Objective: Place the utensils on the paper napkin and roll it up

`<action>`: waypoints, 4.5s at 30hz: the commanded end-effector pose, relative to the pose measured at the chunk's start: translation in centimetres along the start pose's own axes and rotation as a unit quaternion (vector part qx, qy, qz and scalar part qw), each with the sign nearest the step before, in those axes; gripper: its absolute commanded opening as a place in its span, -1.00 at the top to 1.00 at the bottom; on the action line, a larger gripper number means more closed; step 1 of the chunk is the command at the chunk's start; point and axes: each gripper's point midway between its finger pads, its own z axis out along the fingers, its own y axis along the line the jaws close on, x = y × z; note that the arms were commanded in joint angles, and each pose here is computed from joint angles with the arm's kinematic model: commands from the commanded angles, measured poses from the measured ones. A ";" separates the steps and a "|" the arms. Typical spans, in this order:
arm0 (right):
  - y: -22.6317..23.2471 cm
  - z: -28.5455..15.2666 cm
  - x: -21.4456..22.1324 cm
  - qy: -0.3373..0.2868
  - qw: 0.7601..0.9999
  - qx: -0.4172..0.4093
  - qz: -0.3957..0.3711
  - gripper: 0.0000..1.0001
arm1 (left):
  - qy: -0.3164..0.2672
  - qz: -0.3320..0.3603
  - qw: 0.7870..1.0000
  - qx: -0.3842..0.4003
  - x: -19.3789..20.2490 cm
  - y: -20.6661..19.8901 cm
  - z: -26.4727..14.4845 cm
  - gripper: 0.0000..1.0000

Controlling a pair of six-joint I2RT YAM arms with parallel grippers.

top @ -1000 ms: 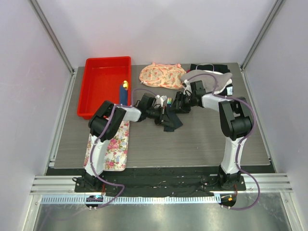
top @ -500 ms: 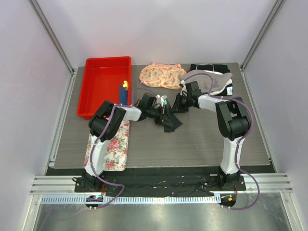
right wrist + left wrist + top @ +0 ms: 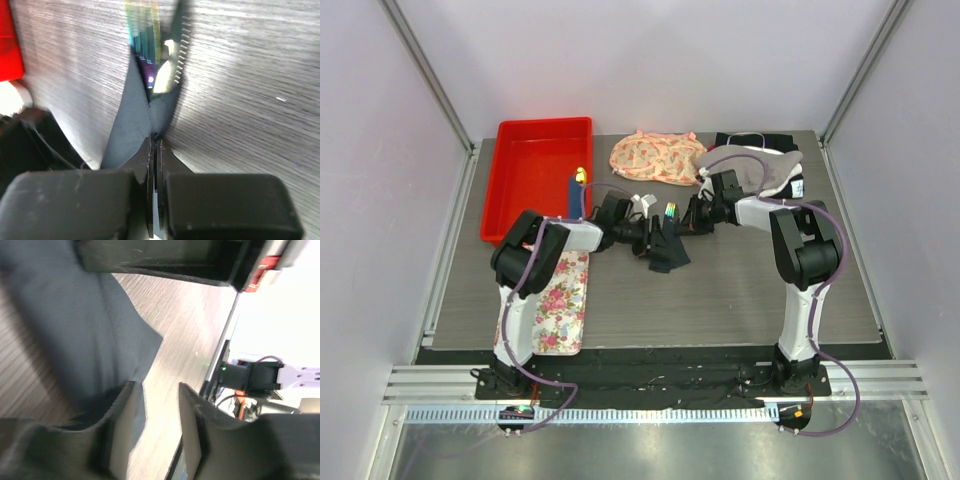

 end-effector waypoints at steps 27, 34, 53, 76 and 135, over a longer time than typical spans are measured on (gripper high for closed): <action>3.2 -5.0 -0.5 -0.016 0.987 -0.157 0.003 0.98 | -0.209 0.177 0.940 -0.203 -7.6 -5.6 -20.6 -1.00; 3.7 -5.7 -0.9 -0.022 0.986 -0.166 -0.003 0.98 | -0.207 0.139 0.958 -0.140 -7.7 -5.7 -20.3 -1.00; 7.7 -9.5 -2.6 -0.051 0.973 -0.224 -0.035 0.98 | -0.203 0.160 0.962 -0.092 -6.4 -5.7 -19.1 -0.99; 21.6 -20.0 -1.5 -0.066 0.909 -0.376 -0.165 0.98 | -0.259 0.370 0.888 0.085 -3.0 -14.2 -19.5 -0.98; 29.5 -24.3 -0.1 -0.051 0.854 -0.494 -0.158 0.98 | -0.253 0.403 0.848 0.235 -1.2 -26.1 -20.0 1.00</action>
